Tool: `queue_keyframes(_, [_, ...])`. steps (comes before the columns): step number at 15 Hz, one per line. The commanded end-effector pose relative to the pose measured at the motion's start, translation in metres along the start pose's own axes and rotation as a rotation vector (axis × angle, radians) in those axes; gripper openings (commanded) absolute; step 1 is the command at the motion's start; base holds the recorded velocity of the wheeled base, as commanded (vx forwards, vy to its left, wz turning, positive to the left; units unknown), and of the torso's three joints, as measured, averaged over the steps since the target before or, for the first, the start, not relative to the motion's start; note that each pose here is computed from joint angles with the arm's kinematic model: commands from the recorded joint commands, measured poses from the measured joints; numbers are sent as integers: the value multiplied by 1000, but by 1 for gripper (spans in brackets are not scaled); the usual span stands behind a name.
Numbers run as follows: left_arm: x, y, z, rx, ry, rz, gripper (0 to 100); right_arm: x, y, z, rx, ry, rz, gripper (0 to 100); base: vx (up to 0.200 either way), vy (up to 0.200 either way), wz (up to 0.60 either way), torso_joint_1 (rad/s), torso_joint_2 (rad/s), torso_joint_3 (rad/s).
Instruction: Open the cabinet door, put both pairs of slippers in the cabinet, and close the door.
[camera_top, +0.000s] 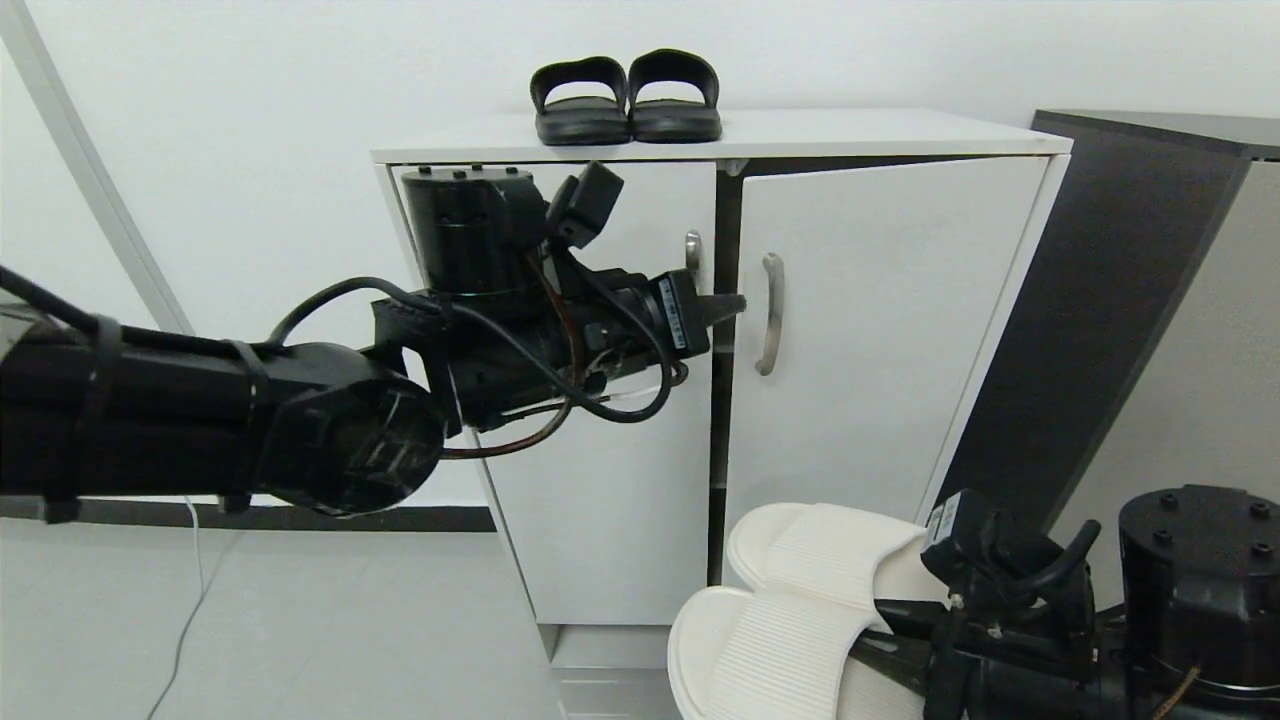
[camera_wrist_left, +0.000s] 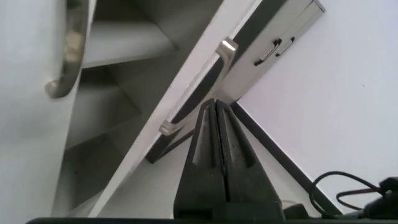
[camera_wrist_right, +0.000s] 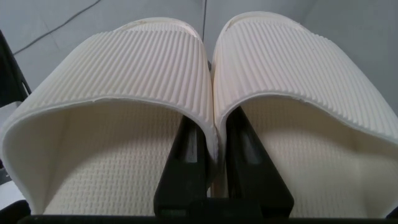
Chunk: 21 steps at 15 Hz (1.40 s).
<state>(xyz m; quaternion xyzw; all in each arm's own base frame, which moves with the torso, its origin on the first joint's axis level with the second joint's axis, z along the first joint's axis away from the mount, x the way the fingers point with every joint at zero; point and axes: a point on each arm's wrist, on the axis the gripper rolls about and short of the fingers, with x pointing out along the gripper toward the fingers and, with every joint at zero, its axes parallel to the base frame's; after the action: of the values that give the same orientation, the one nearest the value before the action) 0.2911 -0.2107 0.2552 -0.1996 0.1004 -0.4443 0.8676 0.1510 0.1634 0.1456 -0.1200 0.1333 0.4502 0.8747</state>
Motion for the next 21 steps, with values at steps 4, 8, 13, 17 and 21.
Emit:
queue_keyframes(4, [-9,27,14,2,-40,70,0,-5,4,0,-9,-5,15,0,0,0,0,0,0,0])
queue_keyframes(8, [6,36,12,-1,-35,73,0,-7,6,-1,-18,-7,19,0,0,0,0,0,0,0])
queue_keyframes(13, [23,51,11,-1,-41,85,0,-6,7,-2,-19,0,26,0,0,0,0,0,0,0])
queue_keyframes(17, [31,60,12,2,-50,91,0,-5,7,-3,-19,6,25,0,0,0,0,0,0,0])
queue_keyframes(21, [36,63,11,-3,-52,87,0,-5,7,-3,-19,6,25,0,0,0,0,0,0,0])
